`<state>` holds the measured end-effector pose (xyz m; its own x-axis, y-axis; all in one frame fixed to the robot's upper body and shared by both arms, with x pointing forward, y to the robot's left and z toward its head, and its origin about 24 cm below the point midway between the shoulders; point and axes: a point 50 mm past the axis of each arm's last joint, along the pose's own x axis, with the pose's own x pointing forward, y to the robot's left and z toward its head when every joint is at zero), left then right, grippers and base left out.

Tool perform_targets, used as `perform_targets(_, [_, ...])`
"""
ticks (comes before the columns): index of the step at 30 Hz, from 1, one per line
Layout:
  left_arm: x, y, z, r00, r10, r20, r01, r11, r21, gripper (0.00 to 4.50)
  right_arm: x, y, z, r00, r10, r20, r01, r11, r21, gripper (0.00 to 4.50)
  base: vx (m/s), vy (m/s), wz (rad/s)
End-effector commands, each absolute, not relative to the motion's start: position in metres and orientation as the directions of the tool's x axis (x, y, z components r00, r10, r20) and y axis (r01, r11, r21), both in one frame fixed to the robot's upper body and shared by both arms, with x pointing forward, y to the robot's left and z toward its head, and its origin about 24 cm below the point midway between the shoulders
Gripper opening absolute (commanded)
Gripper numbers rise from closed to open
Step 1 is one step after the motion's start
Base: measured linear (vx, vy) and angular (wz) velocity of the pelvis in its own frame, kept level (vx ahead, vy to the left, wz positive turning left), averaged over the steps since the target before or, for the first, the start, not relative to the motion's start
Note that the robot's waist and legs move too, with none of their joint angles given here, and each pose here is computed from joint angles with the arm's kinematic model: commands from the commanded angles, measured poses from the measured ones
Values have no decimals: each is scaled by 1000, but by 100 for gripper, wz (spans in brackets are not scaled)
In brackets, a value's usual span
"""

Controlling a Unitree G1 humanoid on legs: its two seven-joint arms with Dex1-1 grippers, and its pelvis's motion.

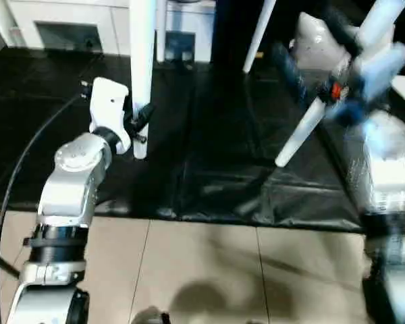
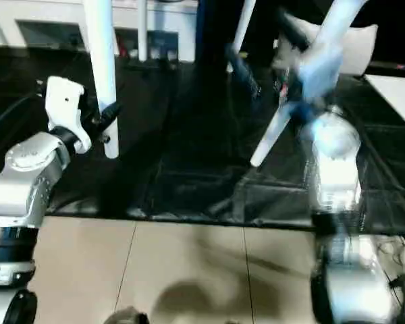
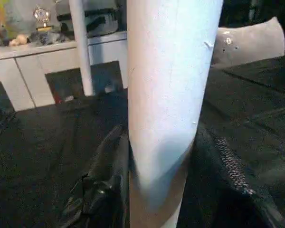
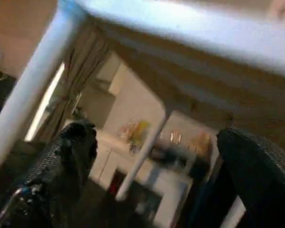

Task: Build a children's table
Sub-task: Flip table

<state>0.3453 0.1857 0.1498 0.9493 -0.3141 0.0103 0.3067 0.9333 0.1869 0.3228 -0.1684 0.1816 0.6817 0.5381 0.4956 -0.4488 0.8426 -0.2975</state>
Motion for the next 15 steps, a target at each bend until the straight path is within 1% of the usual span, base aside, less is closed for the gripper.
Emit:
perform_targets(1, [346, 188, 156, 945, -324, 50, 307, 928, 212, 159, 320, -164, 169, 716, 536, 448, -473, 844, -253, 450, 0, 0, 0])
perform_targets(2, [346, 191, 150, 949, -315, 29, 301, 928, 218, 159, 317, -161, 157, 737, 541, 405, -492, 840, -228, 450, 0, 0, 0])
perform_targets(3, [346, 191, 150, 949, -315, 29, 301, 928, 218, 159, 317, -161, 157, 737, 541, 405, -492, 840, -228, 450, 0, 0, 0])
perform_targets(4, [345, 192, 143, 951, -309, 11, 299, 929, 218, 159, 316, -159, 147, 758, 535, 374, -500, 844, -195, 450, 0, 0, 0])
perform_targets(6, [345, 194, 139, 954, -301, 4, 293, 932, 212, 159, 315, -158, 141, 775, 524, 355, -494, 851, -178, 450, 0, 0, 0])
perform_targets(7, [345, 197, 133, 958, -288, -4, 282, 938, 201, 159, 314, -155, 132, 782, 531, 326, -521, 845, -125, 450, 0, 0, 0])
perform_targets(9, [345, 198, 128, 959, -285, -7, 280, 939, 198, 159, 311, -152, 126, 790, 533, 304, -531, 842, -99, 450, 0, 0, 0])
perform_targets(10, [345, 201, 121, 959, -284, -18, 281, 938, 204, 159, 307, -148, 118, 800, 537, 268, -543, 838, -58, 450, 0, 0, 0])
perform_targets(11, [345, 201, 120, 958, -285, -19, 283, 937, 205, 159, 306, -147, 116, 802, 536, 264, -546, 837, -40, 450, 0, 0, 0])
perform_targets(12, [345, 202, 117, 957, -288, -23, 286, 935, 207, 159, 303, -144, 112, 806, 536, 253, -555, 832, 6, 450, 0, 0, 0])
perform_targets(13, [345, 204, 114, 956, -291, -22, 290, 936, 200, 159, 301, -141, 106, 812, 543, 213, -562, 826, 37, 450, 0, 0, 0])
perform_targets(14, [345, 205, 112, 957, -288, -22, 286, 938, 196, 193, 298, -140, 102, 811, 555, 184, -572, 819, 49, 450, 0, 0, 0])
perform_targets(15, [344, 207, 110, 958, -286, -23, 285, 939, 194, 214, 295, -138, 98, 807, 569, 157, -584, 809, 68, 450, 0, 0, 0])
